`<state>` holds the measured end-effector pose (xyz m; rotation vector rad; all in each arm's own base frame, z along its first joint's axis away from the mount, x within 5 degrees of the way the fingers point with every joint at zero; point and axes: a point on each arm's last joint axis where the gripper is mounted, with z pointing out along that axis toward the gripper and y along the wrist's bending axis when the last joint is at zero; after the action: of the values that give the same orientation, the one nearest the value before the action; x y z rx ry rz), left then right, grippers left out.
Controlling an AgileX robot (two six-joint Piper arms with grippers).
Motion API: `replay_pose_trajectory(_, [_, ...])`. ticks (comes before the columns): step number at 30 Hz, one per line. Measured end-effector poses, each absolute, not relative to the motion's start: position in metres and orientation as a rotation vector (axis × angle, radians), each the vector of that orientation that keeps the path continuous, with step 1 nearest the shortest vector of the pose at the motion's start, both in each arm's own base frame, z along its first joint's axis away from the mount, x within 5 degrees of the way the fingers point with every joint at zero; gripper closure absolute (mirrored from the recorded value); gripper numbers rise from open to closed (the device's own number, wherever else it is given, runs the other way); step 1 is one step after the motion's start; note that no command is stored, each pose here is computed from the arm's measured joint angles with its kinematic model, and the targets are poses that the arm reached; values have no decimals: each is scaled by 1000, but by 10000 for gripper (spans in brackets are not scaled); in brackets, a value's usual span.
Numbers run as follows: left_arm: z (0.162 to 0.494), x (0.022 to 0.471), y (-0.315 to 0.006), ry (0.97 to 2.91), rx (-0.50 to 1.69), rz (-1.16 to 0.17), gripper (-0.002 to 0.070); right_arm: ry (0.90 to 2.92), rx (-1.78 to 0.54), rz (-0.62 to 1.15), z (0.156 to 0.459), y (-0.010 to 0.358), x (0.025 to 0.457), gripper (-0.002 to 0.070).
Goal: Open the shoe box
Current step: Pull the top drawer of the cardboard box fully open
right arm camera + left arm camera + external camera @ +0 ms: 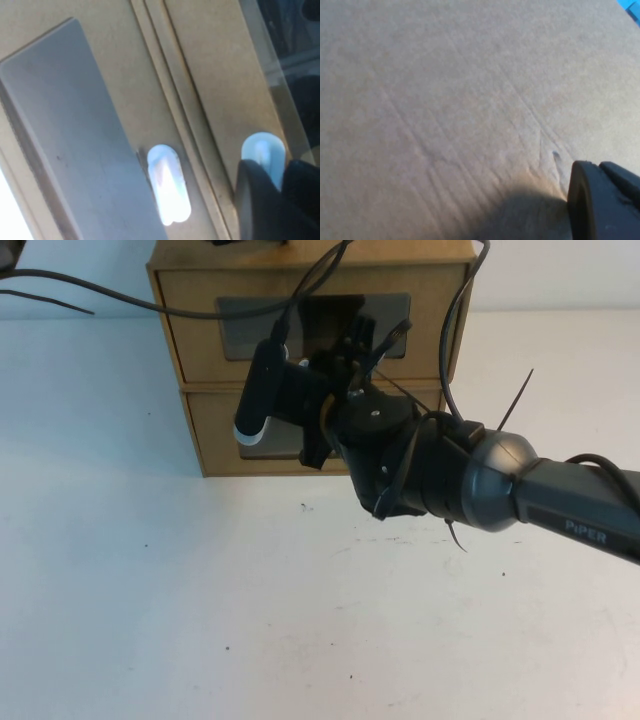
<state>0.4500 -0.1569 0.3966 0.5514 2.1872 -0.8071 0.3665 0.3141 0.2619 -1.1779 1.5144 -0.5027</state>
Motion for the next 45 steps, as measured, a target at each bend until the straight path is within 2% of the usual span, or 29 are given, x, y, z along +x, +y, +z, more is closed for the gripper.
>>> replay_pose_trajectory(4, [396, 450, -157, 2188, 552, -805, 679, 1512, -1185, -498, 261, 315, 366, 645])
replay_pose_trajectory(7, [396, 450, -157, 2188, 552, -805, 679, 1508, -1187, -500, 261, 315, 366, 661])
replay_pose_trajectory(26, [396, 449, -157, 2207, 525, -826, 679, 1563, -1218, -470, 267, 311, 363, 663])
replay_pose_trajectory(45, [396, 447, -157, 2225, 523, -837, 679, 1580, -1258, -551, 267, 322, 343, 664])
